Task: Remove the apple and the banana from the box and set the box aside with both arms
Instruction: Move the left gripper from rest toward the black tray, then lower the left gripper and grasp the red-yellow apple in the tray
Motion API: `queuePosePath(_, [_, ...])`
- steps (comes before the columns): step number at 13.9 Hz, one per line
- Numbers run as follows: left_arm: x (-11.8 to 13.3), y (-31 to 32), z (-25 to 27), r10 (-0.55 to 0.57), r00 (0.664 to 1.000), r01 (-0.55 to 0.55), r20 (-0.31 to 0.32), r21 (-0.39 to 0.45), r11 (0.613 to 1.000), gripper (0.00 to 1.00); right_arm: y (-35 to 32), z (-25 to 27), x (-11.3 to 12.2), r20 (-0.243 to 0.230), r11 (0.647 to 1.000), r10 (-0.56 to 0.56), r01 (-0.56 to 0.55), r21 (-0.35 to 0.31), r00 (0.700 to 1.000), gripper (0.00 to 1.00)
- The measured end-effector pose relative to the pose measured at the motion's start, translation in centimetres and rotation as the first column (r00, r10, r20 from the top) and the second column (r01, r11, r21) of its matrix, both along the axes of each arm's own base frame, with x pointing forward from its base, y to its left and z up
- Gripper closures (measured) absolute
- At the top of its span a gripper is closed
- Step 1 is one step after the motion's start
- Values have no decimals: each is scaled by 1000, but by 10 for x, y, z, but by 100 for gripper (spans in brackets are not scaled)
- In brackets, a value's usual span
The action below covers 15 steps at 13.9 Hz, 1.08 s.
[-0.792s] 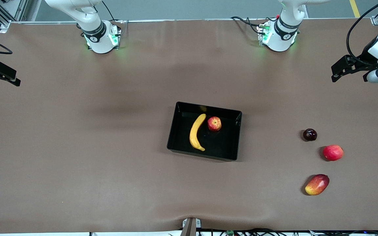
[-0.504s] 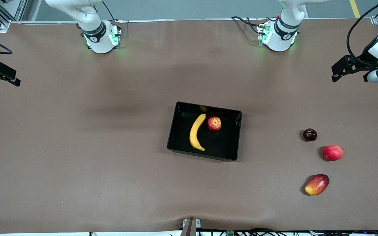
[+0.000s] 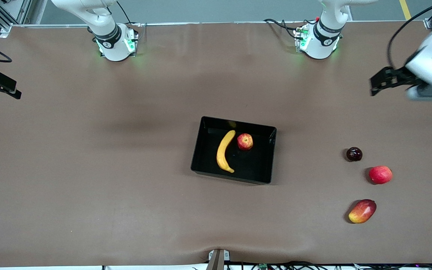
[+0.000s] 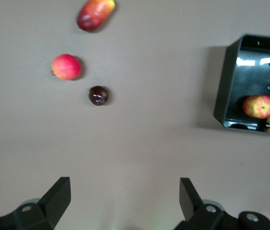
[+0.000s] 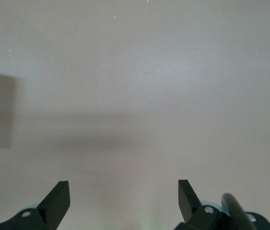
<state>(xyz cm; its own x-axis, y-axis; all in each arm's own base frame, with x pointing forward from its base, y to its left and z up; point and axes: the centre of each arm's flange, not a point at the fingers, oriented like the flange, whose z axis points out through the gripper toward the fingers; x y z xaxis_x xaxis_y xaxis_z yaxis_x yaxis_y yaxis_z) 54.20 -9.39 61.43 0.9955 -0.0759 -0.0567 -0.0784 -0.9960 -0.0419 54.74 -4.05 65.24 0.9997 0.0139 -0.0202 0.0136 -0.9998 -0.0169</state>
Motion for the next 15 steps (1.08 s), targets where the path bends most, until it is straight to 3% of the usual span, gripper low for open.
queuePosePath(4, [7, -113, -75, 34, 996, -32, -80, 19, 999, 0, 0, 0, 0, 1, 1000, 0, 0, 0, 1000, 0])
queuePosePath(10, [10, -252, -188, 121, 992, -122, -39, -28, 992, 0, 1, 0, 0, 3, 1000, 1, -1, 0, 1000, 0])
queuePosePath(15, [7, -303, -283, 161, 985, -163, -55, -45, 986, 0, 0, 0, 0, 4, 1000, 0, 0, 0, 1000, 0])
